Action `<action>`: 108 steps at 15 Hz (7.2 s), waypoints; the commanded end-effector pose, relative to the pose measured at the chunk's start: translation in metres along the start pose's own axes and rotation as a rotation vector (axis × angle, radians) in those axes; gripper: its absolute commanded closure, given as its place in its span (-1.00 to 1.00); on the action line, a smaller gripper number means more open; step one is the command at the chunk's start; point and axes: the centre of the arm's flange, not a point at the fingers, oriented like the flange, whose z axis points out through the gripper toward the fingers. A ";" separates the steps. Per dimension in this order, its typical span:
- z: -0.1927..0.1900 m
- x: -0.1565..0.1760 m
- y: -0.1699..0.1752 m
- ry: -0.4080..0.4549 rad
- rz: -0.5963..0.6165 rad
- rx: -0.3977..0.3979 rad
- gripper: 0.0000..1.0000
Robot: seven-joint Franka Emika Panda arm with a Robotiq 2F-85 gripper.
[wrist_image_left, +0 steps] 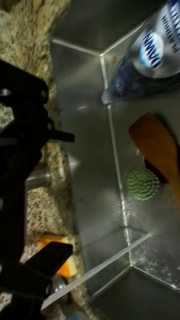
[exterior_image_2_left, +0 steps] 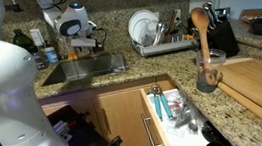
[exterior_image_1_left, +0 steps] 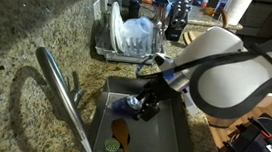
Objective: Close the tap
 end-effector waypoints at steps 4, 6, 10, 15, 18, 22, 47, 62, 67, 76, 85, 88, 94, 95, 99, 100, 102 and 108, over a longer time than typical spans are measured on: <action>0.013 0.035 0.013 0.088 -0.023 0.052 -1.00; 0.016 0.037 0.025 0.134 -0.018 0.060 -1.00; 0.028 0.084 0.042 0.309 -0.051 0.152 -1.00; 0.013 0.109 0.049 0.316 -0.050 0.138 -1.00; 0.013 0.109 0.042 0.312 -0.056 0.142 -1.00; 0.007 0.124 0.089 0.433 -0.018 0.087 -1.00; 0.035 0.109 0.161 0.387 0.186 0.023 -1.00; 0.081 0.101 0.158 0.323 0.112 -0.020 -1.00; 0.102 0.104 0.159 0.324 0.076 -0.041 -1.00; 0.135 0.126 0.127 0.382 -0.003 0.039 -1.00; 0.139 0.149 0.145 0.544 -0.130 0.021 -1.00; 0.127 0.155 0.139 0.519 -0.126 0.030 -1.00; 0.123 0.167 0.134 0.608 -0.129 0.077 -1.00; 0.118 0.173 0.129 0.637 -0.129 0.101 -1.00; 0.101 0.194 0.115 0.672 -0.123 0.108 -1.00; 0.100 0.195 0.115 0.679 -0.119 0.111 -1.00; 0.101 0.195 0.116 0.683 -0.119 0.114 -1.00; 0.083 0.184 0.127 0.690 -0.044 -0.094 -1.00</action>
